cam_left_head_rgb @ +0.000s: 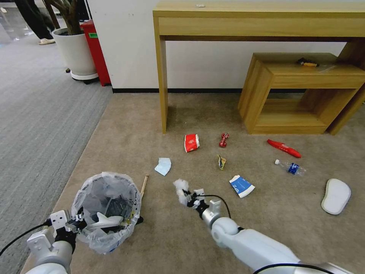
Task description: Pick up the trash bin and place the garbage on the floor into it.
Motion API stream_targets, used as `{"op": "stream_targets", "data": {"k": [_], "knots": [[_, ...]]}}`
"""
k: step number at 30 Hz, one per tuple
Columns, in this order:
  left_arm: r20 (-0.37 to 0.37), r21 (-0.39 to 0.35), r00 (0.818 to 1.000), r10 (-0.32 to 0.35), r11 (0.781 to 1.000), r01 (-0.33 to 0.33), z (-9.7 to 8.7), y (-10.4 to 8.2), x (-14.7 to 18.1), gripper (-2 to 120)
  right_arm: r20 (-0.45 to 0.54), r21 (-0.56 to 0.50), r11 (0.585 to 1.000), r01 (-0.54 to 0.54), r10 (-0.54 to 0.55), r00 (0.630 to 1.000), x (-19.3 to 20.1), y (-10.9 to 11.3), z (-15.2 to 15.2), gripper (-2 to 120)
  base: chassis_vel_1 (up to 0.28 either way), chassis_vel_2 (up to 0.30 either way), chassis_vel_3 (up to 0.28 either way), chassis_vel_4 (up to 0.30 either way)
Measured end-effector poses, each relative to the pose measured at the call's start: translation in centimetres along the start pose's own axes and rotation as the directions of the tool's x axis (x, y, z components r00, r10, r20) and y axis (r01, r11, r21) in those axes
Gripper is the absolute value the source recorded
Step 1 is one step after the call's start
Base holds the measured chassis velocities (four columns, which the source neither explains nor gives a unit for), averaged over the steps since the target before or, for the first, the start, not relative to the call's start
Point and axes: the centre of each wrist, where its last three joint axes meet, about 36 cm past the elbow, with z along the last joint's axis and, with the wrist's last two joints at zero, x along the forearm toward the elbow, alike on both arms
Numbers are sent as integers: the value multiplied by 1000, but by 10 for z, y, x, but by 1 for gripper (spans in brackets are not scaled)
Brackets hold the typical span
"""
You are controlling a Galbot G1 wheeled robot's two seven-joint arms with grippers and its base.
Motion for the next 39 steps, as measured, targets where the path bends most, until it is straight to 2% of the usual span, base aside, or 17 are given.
{"op": "stream_targets", "data": {"k": [1, 3, 4, 8, 13, 15, 17, 21, 22, 25, 30, 34, 39], "knots": [[0, 0, 1000, 0, 1000, 0, 0, 0, 0, 0, 0, 0, 1000, 0, 0, 1000, 0, 0, 0, 0, 0, 0, 0, 0], [-5, -7, 1000, -3, 1000, 3, 0, 1, -1, 0, 48, 20, 999, 33, -34, 998, 3, -3, -28, 0, 0, 0, 0, 0], [-5, -7, 1000, -3, 1000, 3, 0, 1, -1, 0, 48, 20, 999, 33, -34, 998, 3, -3, -28, 0, 0, 0, 0, 0], [-6, -10, 1000, -5, 1000, 5, -1, 2, -2, 0, 132, 46, 990, 135, -140, 981, 10, -1, -75, 0, 0, 0, 0, 0], [-11, -11, 1000, -5, 1000, 5, 0, 1, -2, 0, 183, 49, 970, 240, -245, 952, 15, 9, -100, 0, 0, 0, 0, 0], [-13, -14, 1000, -4, 1000, 3, 0, 0, -1, 0, 223, 52, 944, 326, -329, 918, 17, 21, -121, 0, 0, 0, 0, 0], [-13, -16, 1000, -4, 1000, 4, 0, 0, -1, 0, 232, 52, 936, 347, -349, 908, 17, 24, -127, 0, 0, 0, 0, 0], [-12, -22, 1000, -4, 1000, 4, -1, 0, 2, 0, 272, 85, 876, 475, -479, 835, 14, 44, -160, 0, 0, 0, 0, 0], [-12, -22, 1000, -4, 1000, 4, -1, 0, 2, 0, 272, 85, 876, 475, -479, 835, 14, 44, -160, 0, 0, 0, 0, 0], [-10, -22, 1000, -5, 1000, 4, -3, -1, 4, 0, 284, 96, 820, 564, -565, 775, 8, 71, -181, 0, 0, 0, 0, 0], [-12, -25, 1000, -6, 1000, 6, -3, -2, 5, 0, 271, 111, 784, 611, -615, 740, 3, 89, -187, 0, 0, 0, 0, 0], [-12, -28, 1000, -9, 1000, 9, -3, -2, 8, 0, 216, 109, 726, 679, -684, 697, -6, 116, -178, 0, 0, 0, 0, 0], [-8, -27, 1000, -7, 1000, 6, -4, -3, 10, 0, 172, 107, 696, 710, -716, 676, -10, 122, -167, 0, 0, 0, 0, 0]]}}
